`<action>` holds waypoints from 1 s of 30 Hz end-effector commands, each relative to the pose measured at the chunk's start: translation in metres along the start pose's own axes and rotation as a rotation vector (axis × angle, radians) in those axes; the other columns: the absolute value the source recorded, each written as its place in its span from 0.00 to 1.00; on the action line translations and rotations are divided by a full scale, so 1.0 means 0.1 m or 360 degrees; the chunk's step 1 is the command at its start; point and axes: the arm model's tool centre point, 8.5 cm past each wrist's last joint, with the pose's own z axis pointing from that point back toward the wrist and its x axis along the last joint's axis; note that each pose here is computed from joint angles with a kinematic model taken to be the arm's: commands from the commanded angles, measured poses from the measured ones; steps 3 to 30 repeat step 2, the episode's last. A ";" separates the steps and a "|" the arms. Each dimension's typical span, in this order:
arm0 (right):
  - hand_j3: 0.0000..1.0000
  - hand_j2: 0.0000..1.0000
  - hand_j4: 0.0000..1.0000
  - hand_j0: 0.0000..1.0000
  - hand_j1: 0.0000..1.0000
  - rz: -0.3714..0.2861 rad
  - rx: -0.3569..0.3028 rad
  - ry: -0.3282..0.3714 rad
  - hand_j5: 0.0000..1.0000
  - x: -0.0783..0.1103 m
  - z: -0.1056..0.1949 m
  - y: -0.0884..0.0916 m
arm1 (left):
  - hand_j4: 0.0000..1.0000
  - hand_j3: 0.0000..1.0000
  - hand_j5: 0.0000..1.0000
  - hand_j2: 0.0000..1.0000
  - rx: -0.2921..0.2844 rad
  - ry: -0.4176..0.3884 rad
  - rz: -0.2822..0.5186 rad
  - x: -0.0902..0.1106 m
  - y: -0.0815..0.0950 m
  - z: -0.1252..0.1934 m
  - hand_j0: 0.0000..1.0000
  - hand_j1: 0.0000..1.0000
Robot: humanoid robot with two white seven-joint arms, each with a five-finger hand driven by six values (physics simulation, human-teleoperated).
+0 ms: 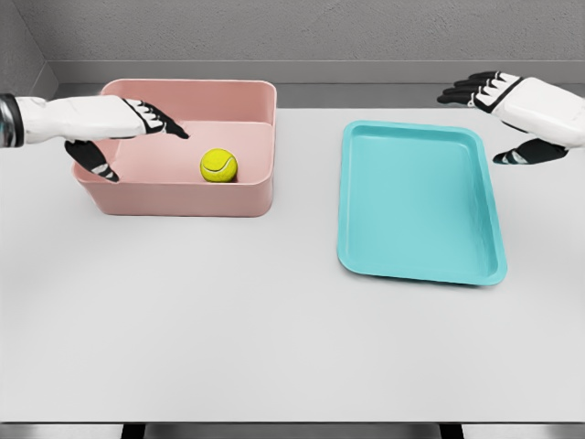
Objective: Put the tennis from the blue tray into the pink basket with both arms
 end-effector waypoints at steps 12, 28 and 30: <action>1.00 1.00 1.00 1.00 1.00 0.0000 -0.0006 0.0002 1.00 0.00 0.02 -0.02 | 1.00 1.00 1.00 1.00 -0.0004 0.0021 0.0011 -0.03 -0.02 0.05 1.00 1.00; 1.00 1.00 1.00 1.00 1.00 0.0000 -0.0006 0.0002 1.00 0.00 0.02 -0.02 | 1.00 1.00 1.00 1.00 -0.0004 0.0021 0.0011 -0.03 -0.02 0.05 1.00 1.00; 1.00 1.00 1.00 1.00 1.00 0.0000 -0.0006 0.0002 1.00 0.00 0.02 -0.02 | 1.00 1.00 1.00 1.00 -0.0004 0.0021 0.0011 -0.03 -0.02 0.05 1.00 1.00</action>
